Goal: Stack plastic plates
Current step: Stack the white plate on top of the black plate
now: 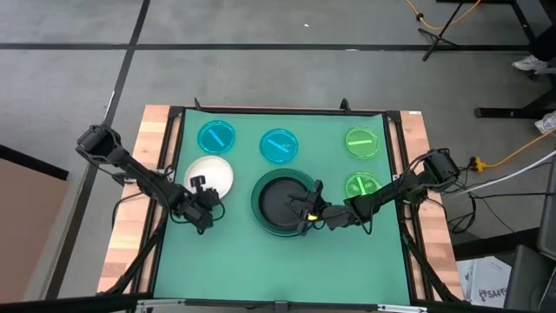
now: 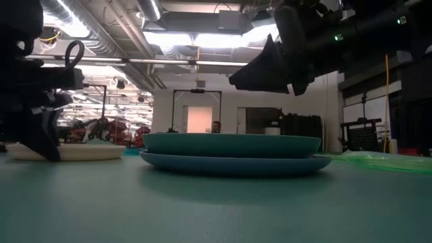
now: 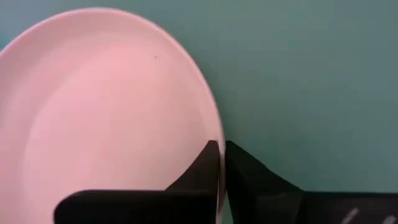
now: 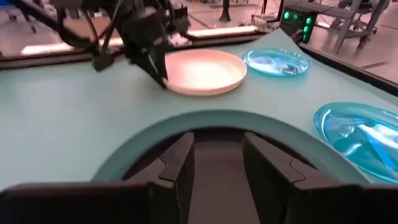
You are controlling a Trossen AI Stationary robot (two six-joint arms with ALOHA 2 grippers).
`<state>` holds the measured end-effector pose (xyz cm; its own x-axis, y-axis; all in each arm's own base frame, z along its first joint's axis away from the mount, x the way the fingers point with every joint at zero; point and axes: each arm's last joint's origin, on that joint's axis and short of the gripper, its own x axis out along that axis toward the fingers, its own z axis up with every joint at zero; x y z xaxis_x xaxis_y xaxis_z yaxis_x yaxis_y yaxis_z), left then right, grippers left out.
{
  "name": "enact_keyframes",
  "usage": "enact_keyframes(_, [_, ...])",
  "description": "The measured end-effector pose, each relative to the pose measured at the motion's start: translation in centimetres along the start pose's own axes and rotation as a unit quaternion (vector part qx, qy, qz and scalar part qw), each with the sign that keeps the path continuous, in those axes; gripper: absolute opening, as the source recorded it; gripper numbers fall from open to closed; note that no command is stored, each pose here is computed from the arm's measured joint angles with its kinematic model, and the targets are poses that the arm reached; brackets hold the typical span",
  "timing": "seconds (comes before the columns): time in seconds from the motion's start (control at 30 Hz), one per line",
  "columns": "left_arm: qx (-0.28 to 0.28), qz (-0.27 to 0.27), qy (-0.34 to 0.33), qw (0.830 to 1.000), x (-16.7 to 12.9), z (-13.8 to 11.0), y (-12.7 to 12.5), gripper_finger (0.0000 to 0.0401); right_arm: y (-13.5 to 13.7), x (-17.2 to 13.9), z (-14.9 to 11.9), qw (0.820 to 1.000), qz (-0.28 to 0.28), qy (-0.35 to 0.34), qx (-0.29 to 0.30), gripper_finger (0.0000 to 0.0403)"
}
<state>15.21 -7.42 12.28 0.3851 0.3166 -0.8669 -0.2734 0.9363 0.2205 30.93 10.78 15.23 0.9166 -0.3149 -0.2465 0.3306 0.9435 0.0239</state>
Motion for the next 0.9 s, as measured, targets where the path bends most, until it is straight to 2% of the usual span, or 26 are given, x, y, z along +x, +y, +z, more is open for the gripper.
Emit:
enact_keyframes(0.13, [0.027,-0.018,-0.008,0.999,-0.8,1.1,-0.5,0.0009,0.0,0.0,-0.1,1.000,0.006,0.004,-0.002,0.0127])
enact_keyframes(0.23, [0.037,-0.010,-0.021,0.999,-1.5,2.1,-0.7,0.0007,0.1,-0.1,0.0,1.000,0.017,0.007,-0.003,0.0127])
enact_keyframes(0.5, [0.057,0.013,-0.118,0.991,-4.5,6.1,-1.6,0.0006,1.7,-1.8,0.1,0.999,0.050,0.004,0.005,0.0127])
enact_keyframes(0.6, [0.098,0.005,-0.165,0.981,-5.3,7.6,-2.2,0.0006,2.8,-2.9,-0.2,0.998,0.064,0.009,0.002,0.0127])
enact_keyframes(0.73, [0.136,-0.016,-0.224,0.965,-5.5,9.8,-3.1,0.0006,4.2,-4.6,-0.7,0.998,0.065,0.005,0.007,0.0127])
enact_keyframes(0.9, [0.170,-0.053,-0.225,0.958,-3.7,12.1,-4.5,0.0006,6.0,-7.2,-1.4,0.998,0.068,-0.003,0.017,0.0127])
